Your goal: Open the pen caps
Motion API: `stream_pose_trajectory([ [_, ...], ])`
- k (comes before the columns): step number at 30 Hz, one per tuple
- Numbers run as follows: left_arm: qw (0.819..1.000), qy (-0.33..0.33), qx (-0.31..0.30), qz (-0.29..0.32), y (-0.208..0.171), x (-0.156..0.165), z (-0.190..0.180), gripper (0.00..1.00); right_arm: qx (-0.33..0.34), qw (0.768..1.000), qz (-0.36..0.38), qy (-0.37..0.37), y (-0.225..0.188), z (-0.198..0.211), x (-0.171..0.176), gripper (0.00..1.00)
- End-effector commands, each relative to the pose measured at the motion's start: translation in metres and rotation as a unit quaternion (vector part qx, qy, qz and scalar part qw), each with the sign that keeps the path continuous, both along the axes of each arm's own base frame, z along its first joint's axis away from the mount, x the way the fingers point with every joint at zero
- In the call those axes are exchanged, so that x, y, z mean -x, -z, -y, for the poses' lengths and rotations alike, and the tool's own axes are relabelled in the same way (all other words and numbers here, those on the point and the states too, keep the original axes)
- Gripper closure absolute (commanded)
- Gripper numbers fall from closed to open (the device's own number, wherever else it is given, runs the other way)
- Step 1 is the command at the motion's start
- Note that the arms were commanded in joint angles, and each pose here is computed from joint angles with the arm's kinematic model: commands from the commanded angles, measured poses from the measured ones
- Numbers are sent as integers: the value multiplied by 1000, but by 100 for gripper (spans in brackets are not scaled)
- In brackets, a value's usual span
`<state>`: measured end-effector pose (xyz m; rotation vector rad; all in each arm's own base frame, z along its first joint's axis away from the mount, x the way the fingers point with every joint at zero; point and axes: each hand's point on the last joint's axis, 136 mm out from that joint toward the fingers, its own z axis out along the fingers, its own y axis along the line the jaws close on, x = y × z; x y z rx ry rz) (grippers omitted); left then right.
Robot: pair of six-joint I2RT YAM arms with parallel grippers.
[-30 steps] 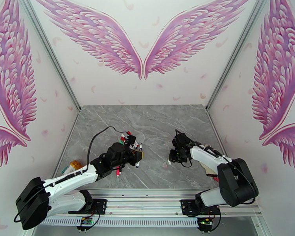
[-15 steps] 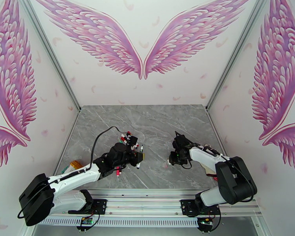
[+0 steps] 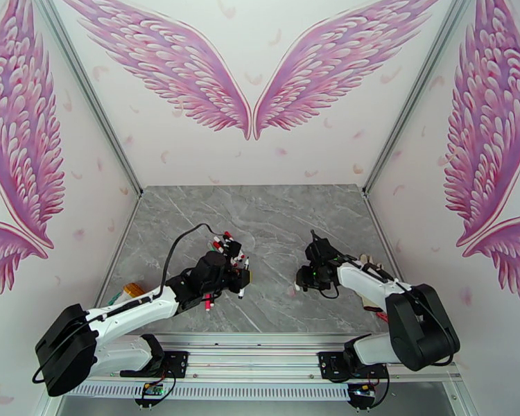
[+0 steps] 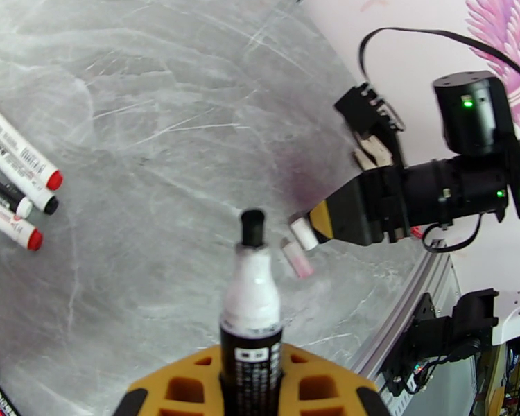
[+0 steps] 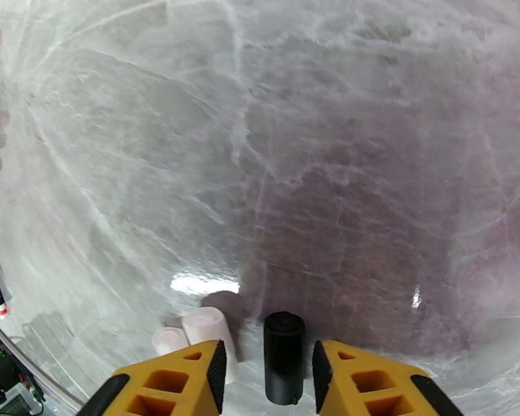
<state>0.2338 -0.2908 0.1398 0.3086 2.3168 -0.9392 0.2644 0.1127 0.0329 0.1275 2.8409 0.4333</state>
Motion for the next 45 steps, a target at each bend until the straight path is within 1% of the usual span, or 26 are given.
stream_pose_trajectory([
  [1,999,-34,-35,-6,-1,-5,-9,85,-21,999,29,5,-12,-3,-5,50],
  [8,994,-81,-72,-32,15,-3,-26,85,-38,997,72,-9,-36,-5,-2,33],
  [13,990,-101,-88,-37,20,-3,-34,84,-71,991,108,-16,-59,-13,-3,21],
  [19,987,-106,-110,-44,30,-1,-39,84,-131,979,151,-34,-93,-30,-2,5],
  [22,986,-107,-120,-46,33,-2,-41,84,-175,970,165,-40,-107,-42,3,0],
  [25,983,-117,-136,-50,40,-4,-45,84,-218,959,175,-51,-116,-58,9,1],
  [29,975,-138,-164,-64,52,-5,-54,84,-238,951,182,-73,-123,-78,20,1],
  [36,957,-171,-214,-92,73,-6,-69,83,-245,949,174,-96,-116,-92,32,1],
  [40,942,-207,-246,-97,82,-6,-87,83,-240,951,168,-100,-111,-92,34,1],
  [45,934,-211,-269,-101,89,-8,-91,77,-239,952,162,-107,-108,-95,37,1],
])
